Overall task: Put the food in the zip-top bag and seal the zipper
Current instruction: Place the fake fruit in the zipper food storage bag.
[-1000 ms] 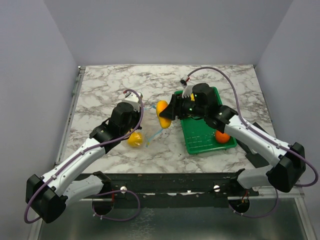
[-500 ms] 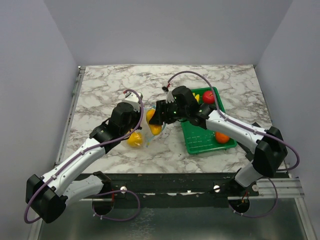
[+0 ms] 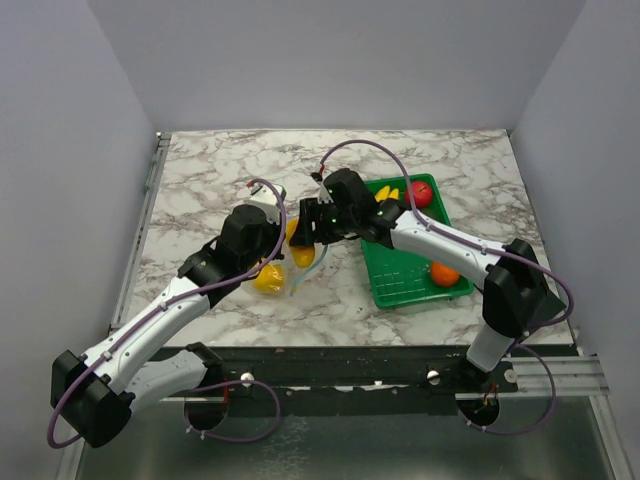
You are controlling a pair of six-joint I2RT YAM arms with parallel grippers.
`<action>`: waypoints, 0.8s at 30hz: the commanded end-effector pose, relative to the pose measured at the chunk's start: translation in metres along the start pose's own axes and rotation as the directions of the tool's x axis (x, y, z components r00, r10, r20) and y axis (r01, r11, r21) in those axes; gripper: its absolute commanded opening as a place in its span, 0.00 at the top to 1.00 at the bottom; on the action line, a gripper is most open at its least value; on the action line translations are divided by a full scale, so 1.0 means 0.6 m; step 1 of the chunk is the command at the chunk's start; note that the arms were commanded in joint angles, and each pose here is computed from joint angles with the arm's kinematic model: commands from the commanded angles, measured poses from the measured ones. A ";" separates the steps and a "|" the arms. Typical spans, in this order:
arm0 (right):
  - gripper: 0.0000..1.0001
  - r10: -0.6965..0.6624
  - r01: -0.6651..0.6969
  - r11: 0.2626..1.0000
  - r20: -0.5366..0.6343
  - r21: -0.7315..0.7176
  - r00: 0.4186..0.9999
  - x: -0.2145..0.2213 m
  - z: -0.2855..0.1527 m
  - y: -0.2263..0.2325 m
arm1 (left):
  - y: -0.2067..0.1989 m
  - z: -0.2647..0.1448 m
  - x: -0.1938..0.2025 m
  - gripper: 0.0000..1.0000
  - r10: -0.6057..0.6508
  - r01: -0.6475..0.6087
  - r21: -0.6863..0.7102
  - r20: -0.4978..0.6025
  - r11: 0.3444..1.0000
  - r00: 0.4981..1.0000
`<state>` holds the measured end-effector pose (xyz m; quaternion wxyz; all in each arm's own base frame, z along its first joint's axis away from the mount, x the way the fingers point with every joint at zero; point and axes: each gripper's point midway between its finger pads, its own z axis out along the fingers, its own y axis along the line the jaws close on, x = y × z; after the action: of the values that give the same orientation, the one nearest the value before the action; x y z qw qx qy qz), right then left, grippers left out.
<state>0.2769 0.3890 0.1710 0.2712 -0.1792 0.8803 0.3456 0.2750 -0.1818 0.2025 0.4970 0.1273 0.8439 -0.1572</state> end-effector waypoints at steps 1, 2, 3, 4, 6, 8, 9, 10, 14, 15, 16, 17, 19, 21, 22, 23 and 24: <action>0.53 0.026 -0.027 0.998 0.013 0.053 1.000 -0.008 0.009 -0.001 | -0.006 -0.005 -0.005 1.00 0.005 -0.005 0.030 0.017 1.000 1.000; 0.51 0.032 -0.033 0.998 0.017 0.062 0.999 -0.009 0.010 -0.002 | -0.006 -0.004 -0.005 1.00 0.004 -0.005 0.029 0.017 1.000 1.000; 0.48 0.038 -0.039 0.997 0.021 0.069 0.999 -0.010 0.011 -0.004 | -0.006 -0.004 -0.005 1.00 0.005 -0.005 0.029 0.015 1.000 1.000; 0.44 0.043 -0.044 0.996 0.024 0.072 0.999 -0.010 0.011 -0.003 | -0.006 -0.004 -0.004 1.00 0.006 -0.006 0.029 0.015 1.000 1.000; 0.37 0.058 -0.060 0.995 0.028 0.075 0.998 -0.010 0.012 -0.003 | -0.006 -0.004 -0.005 1.00 0.004 -0.004 0.027 0.017 1.000 1.000; 0.32 0.072 -0.074 0.995 0.034 0.068 0.997 -0.011 0.012 0.001 | -0.004 -0.004 -0.005 1.00 0.005 -0.005 0.023 0.017 1.000 1.000; 0.30 0.077 -0.079 0.995 0.037 0.065 0.996 -0.011 0.012 0.003 | -0.004 -0.005 -0.006 1.00 0.004 -0.005 0.022 0.019 1.000 1.000; 0.29 0.080 -0.082 0.995 0.040 0.061 0.996 -0.012 0.011 0.004 | -0.003 -0.004 -0.005 1.00 0.004 -0.004 0.020 0.018 1.000 1.000; 0.26 0.088 -0.091 0.994 0.046 0.058 0.995 -0.013 0.007 0.009 | -0.001 -0.006 -0.008 1.00 0.003 -0.003 0.013 0.026 1.000 1.000; 0.26 0.089 -0.092 0.994 0.049 0.059 0.995 -0.014 0.004 0.009 | -0.001 -0.006 -0.008 1.00 0.003 -0.003 0.011 0.026 1.000 1.000; 0.25 0.090 -0.093 0.994 0.053 0.059 0.995 -0.014 0.002 0.010 | 0.000 -0.006 -0.008 1.00 0.002 -0.002 0.009 0.027 1.000 1.000; 0.25 0.090 -0.093 0.994 0.058 0.060 0.994 -0.015 -0.002 0.010 | 0.000 -0.005 -0.008 1.00 0.003 -0.003 0.008 0.027 1.000 1.000; 0.25 0.088 -0.092 0.994 0.064 0.063 0.994 -0.016 -0.009 0.010 | 0.000 -0.005 -0.009 1.00 0.004 -0.004 0.007 0.028 1.000 1.000; 0.24 0.082 -0.087 0.994 0.069 0.068 0.994 -0.018 -0.019 0.010 | 0.002 -0.004 -0.008 1.00 0.004 -0.004 0.003 0.026 1.000 1.000; 0.24 0.079 -0.084 0.994 0.072 0.073 0.994 -0.018 -0.024 0.010 | 0.001 -0.003 -0.008 1.00 0.003 -0.003 0.003 0.026 1.000 1.000; 0.24 0.075 -0.081 0.993 0.075 0.082 0.994 -0.018 -0.030 0.008 | 0.002 -0.003 -0.007 1.00 0.004 -0.004 0.002 0.024 1.000 1.000; 0.24 0.070 -0.077 0.993 0.081 0.089 0.994 -0.020 -0.037 0.007 | 0.002 -0.002 -0.007 1.00 0.006 -0.006 0.001 0.024 1.000 1.000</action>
<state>0.2815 0.3913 0.1783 0.2824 -0.1252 0.8904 0.3344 0.2749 -0.1817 0.2032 0.4980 0.1271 0.8432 -0.1578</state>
